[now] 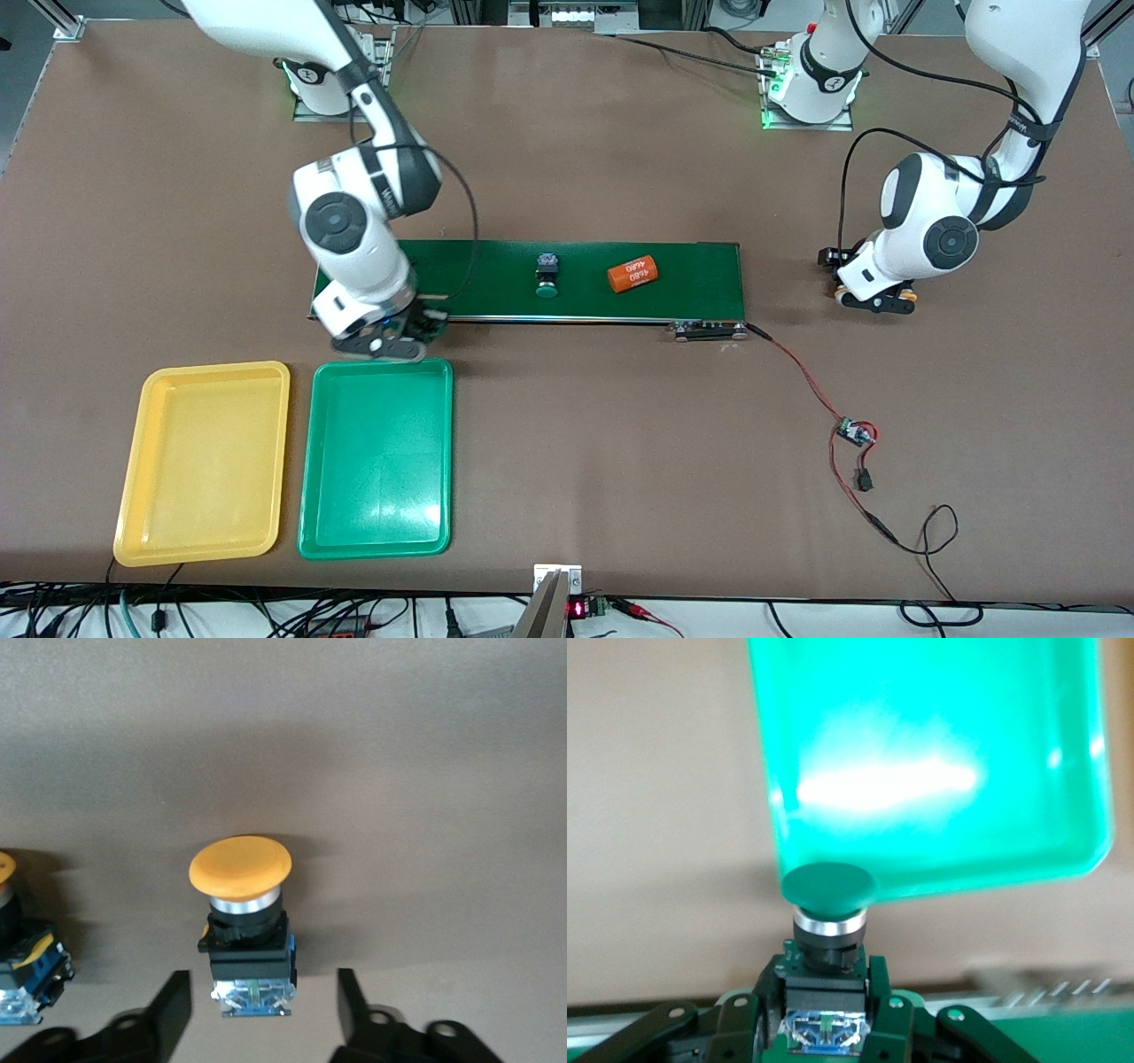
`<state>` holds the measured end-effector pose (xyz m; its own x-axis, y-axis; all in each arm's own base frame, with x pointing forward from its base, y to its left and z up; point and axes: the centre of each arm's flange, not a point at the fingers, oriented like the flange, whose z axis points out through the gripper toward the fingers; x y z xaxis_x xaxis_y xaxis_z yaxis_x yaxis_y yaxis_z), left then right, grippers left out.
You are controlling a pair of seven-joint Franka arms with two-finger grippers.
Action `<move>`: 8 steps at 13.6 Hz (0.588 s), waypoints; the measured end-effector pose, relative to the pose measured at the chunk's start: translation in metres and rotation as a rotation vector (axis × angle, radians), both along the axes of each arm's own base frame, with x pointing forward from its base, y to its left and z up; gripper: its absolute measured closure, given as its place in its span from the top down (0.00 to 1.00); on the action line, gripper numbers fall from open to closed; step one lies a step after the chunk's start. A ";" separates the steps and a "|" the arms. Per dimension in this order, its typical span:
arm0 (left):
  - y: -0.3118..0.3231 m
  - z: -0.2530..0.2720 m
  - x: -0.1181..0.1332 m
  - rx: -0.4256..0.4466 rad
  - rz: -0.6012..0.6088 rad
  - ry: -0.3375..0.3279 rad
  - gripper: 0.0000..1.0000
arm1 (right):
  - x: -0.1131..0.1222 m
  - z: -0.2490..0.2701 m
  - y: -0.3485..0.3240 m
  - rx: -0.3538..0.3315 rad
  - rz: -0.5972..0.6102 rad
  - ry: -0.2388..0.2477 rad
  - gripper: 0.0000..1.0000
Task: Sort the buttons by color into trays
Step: 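Move the green button over the green tray while the left gripper grasps a yellow button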
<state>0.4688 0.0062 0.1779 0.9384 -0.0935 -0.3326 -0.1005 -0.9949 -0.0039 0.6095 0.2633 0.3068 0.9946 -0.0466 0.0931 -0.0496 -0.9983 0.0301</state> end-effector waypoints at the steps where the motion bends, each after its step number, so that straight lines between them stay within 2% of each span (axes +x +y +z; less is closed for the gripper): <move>1: 0.001 -0.003 0.000 -0.001 0.003 0.001 0.59 | 0.011 -0.004 -0.013 -0.017 0.034 -0.004 0.41; 2: 0.002 -0.005 -0.001 -0.002 0.005 0.001 0.59 | 0.021 -0.011 -0.025 -0.034 0.076 -0.002 0.41; 3: 0.002 -0.005 0.000 -0.002 0.005 0.000 0.52 | 0.028 -0.019 -0.036 -0.048 0.125 0.006 0.41; 4: 0.002 -0.004 0.001 -0.001 0.005 -0.003 0.40 | 0.035 -0.026 -0.045 -0.058 0.165 0.012 0.41; 6: 0.003 0.010 0.008 0.007 0.004 0.006 0.40 | 0.046 -0.039 -0.061 -0.071 0.215 0.024 0.41; 8: -0.003 0.049 0.027 0.026 -0.008 0.071 0.40 | 0.052 -0.052 -0.068 -0.081 0.261 0.035 0.41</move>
